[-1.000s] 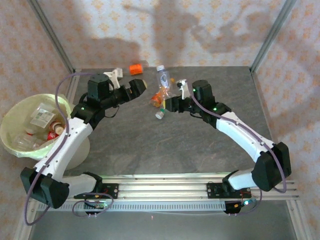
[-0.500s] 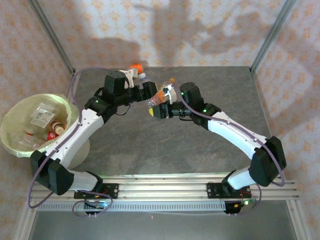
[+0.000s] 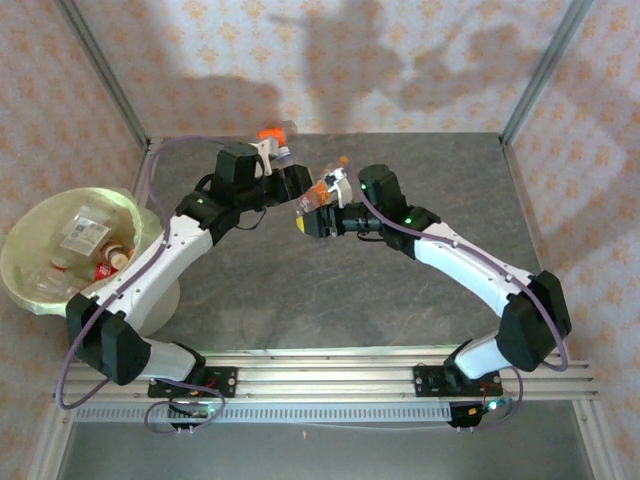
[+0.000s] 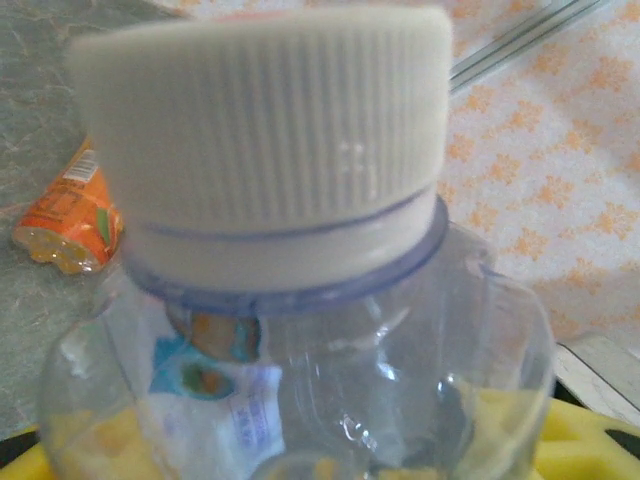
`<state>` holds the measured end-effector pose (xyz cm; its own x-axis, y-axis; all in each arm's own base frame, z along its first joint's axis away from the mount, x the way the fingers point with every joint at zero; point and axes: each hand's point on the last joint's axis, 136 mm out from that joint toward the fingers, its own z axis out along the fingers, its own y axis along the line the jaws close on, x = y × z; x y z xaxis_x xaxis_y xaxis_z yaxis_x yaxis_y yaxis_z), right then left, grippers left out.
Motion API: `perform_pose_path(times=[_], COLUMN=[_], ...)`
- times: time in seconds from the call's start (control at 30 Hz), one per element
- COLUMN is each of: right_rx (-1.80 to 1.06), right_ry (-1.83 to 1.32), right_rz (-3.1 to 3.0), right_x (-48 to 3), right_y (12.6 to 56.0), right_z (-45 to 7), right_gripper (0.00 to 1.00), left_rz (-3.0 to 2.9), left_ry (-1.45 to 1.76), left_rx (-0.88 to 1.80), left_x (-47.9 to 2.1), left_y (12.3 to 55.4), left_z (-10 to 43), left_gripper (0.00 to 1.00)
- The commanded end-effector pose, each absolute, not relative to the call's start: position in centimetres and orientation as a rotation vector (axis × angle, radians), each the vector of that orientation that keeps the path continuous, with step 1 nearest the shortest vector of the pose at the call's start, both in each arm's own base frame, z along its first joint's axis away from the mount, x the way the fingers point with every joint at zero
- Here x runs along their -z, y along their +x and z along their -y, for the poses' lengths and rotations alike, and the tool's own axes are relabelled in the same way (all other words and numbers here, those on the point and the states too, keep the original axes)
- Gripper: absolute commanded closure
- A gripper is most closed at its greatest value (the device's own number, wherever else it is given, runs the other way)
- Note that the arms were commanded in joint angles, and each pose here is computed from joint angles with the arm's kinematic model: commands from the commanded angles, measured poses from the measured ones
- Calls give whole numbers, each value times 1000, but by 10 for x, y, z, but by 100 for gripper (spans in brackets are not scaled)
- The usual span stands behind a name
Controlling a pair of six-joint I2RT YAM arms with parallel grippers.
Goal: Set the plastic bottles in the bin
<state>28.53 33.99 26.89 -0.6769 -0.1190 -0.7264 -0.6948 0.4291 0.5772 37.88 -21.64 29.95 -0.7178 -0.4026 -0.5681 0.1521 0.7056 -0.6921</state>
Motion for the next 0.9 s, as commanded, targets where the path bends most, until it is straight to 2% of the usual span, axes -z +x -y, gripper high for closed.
perform_pose_path(times=[0.0, 0.1, 0.27, 0.47, 0.67, 0.7, 0.87], right_rx=[-1225, -1175, -1043, -847, -573, -554, -484], right_ry=[-715, -676, -569, -446, -248, -213, -128], right_rz=[-1991, -1991, -1948, -1914, -1927, -1902, -1905], right_x=[-298, -299, -305, -310, -295, -305, -301], right_y=[285, 290, 298, 306, 331, 330, 335], right_z=[-342, -336, -313, -277, -235, -226, -211], right_gripper=[29, 15, 2, 1, 1, 1, 1], left_rz=[-2123, -2105, -2078, -2039, -1981, -1960, -1812], left_ry=[-253, -273, -319, -386, -514, -531, -564], left_rx=[901, 887, 835, 685, 240, 170, -10], left_x=[-307, -311, -316, -336, -370, -378, -416], left_y=[387, 387, 387, 381, 357, 352, 329], left_z=[202, 197, 185, 149, 73, 60, 21], left_gripper=[45, 47, 49, 49, 49, 49, 49])
